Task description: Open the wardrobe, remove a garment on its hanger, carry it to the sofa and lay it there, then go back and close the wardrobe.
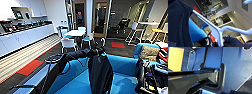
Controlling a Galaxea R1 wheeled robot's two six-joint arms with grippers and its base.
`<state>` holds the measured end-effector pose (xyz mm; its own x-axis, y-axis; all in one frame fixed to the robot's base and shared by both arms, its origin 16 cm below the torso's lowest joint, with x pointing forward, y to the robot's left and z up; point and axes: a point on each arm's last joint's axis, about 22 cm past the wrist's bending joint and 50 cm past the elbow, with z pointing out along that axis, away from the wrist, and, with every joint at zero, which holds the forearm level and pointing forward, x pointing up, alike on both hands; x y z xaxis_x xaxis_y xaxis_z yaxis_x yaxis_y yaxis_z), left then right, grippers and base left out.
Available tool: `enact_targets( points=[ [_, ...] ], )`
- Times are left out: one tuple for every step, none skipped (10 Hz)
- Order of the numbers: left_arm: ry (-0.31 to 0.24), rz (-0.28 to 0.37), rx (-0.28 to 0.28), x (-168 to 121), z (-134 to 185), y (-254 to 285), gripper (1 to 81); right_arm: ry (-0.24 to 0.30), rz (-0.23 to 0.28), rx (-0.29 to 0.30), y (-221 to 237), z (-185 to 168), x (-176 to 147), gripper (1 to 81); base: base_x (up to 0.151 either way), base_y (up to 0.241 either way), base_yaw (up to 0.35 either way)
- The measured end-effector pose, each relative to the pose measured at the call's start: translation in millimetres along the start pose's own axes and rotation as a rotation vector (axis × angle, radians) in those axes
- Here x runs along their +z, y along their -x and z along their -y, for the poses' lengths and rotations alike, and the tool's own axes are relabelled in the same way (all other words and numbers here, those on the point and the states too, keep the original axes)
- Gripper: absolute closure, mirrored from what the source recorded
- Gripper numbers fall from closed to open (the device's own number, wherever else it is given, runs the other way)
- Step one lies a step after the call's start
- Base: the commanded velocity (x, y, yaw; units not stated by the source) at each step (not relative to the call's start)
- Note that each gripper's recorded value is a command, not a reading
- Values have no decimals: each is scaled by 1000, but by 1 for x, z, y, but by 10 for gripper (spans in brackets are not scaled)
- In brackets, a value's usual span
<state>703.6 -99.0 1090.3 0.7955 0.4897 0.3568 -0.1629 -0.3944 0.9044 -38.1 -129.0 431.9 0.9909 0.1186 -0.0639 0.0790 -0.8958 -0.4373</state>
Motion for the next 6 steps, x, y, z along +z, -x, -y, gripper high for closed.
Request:
enact_targets(
  points=[
    [46,9,22,1,-38,-1,811,0,0,0,0,0,0,10,0,0,0],
    [71,7,27,0,-56,-5,811,0,1,0,1,0,0,10,0,0,0],
    [70,7,14,1,-55,-9,811,0,2,3,3,0,0,10,0,0,0],
    [56,9,-12,6,-37,-12,811,-3,19,12,11,1,1,10,0,0,0],
    [31,10,-43,15,-8,-16,811,-6,46,26,23,2,2,10,0,0,0],
    [9,19,-80,26,19,-15,811,-10,74,40,35,3,3,10,0,0,0]
  ],
)
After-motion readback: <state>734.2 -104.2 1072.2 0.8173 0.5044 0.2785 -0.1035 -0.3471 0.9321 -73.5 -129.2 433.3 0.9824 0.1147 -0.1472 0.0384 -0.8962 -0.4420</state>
